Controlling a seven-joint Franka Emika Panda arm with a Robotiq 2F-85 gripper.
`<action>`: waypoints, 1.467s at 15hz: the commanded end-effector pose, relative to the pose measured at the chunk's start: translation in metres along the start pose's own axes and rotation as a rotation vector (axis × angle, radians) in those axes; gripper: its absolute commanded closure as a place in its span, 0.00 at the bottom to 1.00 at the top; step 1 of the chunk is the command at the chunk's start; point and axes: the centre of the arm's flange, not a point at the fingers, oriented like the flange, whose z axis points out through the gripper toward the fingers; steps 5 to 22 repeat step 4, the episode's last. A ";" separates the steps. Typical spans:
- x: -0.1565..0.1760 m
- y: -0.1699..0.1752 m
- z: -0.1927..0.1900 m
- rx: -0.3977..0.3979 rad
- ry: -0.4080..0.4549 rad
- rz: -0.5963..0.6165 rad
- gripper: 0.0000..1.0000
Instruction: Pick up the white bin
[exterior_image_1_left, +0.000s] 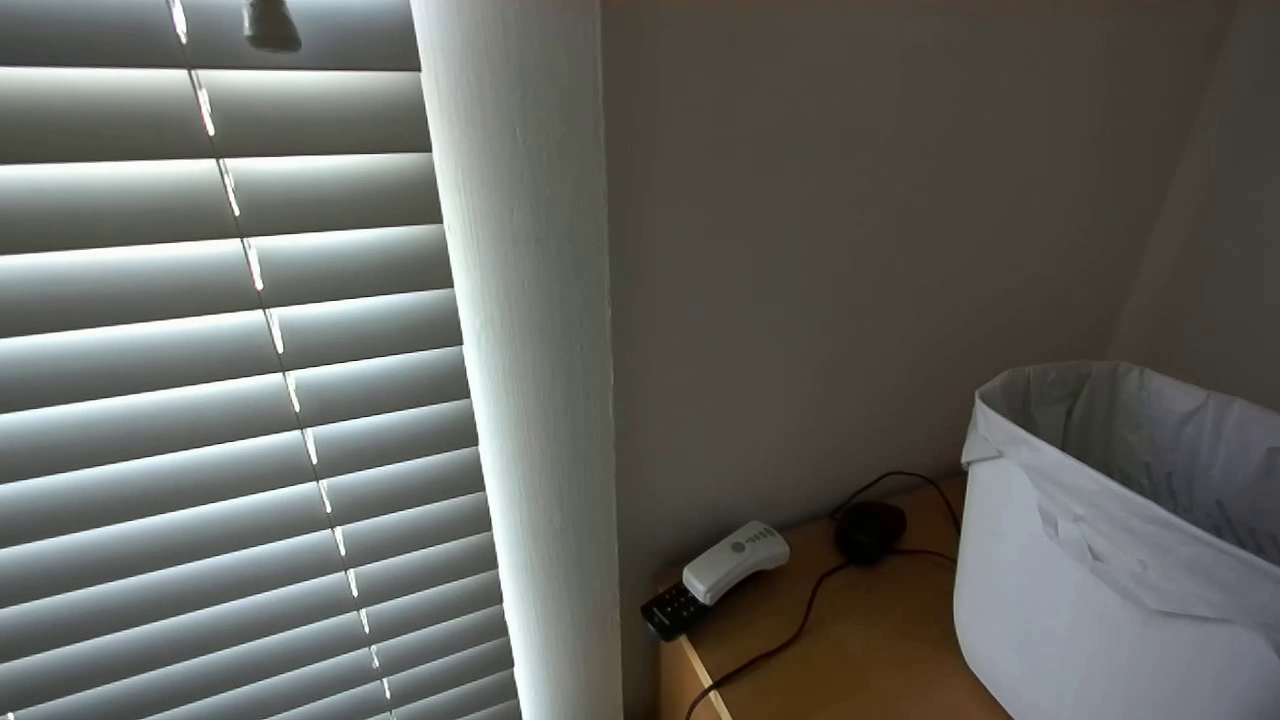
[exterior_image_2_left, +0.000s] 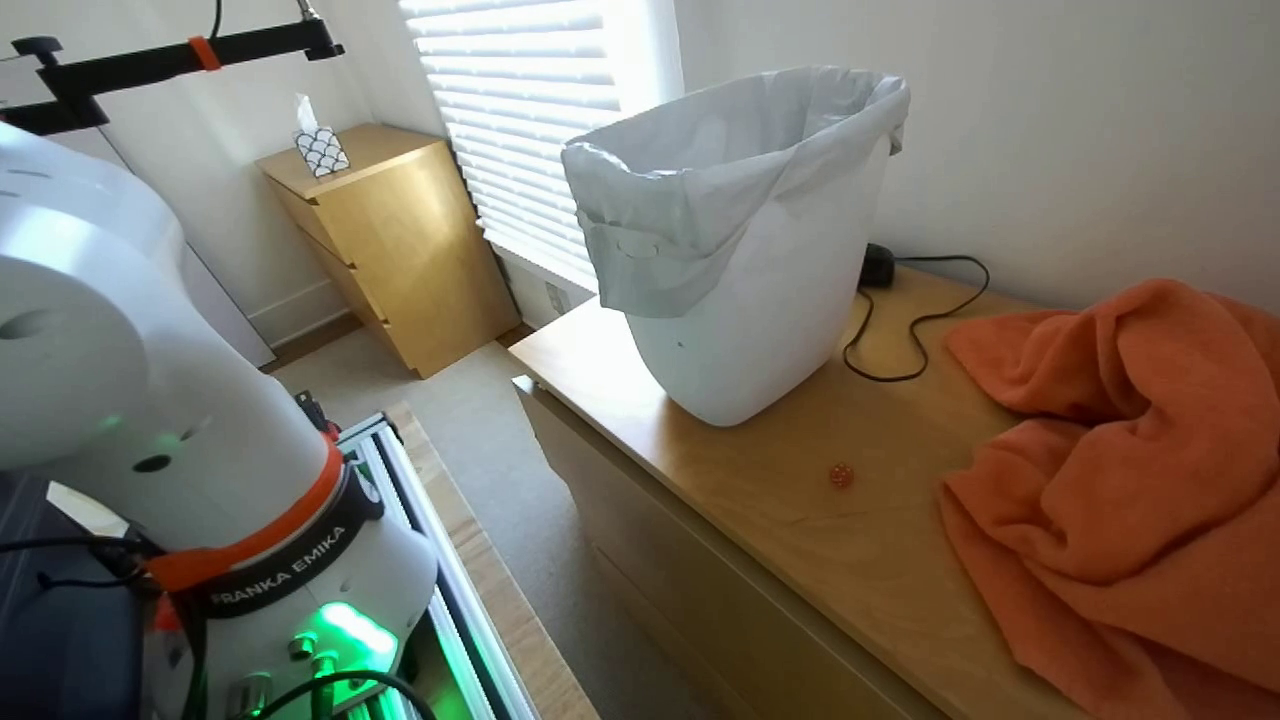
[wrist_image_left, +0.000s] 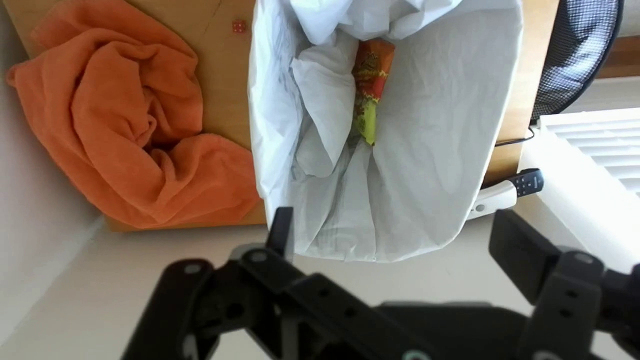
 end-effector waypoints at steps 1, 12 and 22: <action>-0.003 0.001 -0.002 0.001 0.006 0.002 0.00; -0.005 0.001 0.000 0.003 0.010 0.001 0.00; -0.005 0.001 0.000 0.003 0.010 0.001 0.00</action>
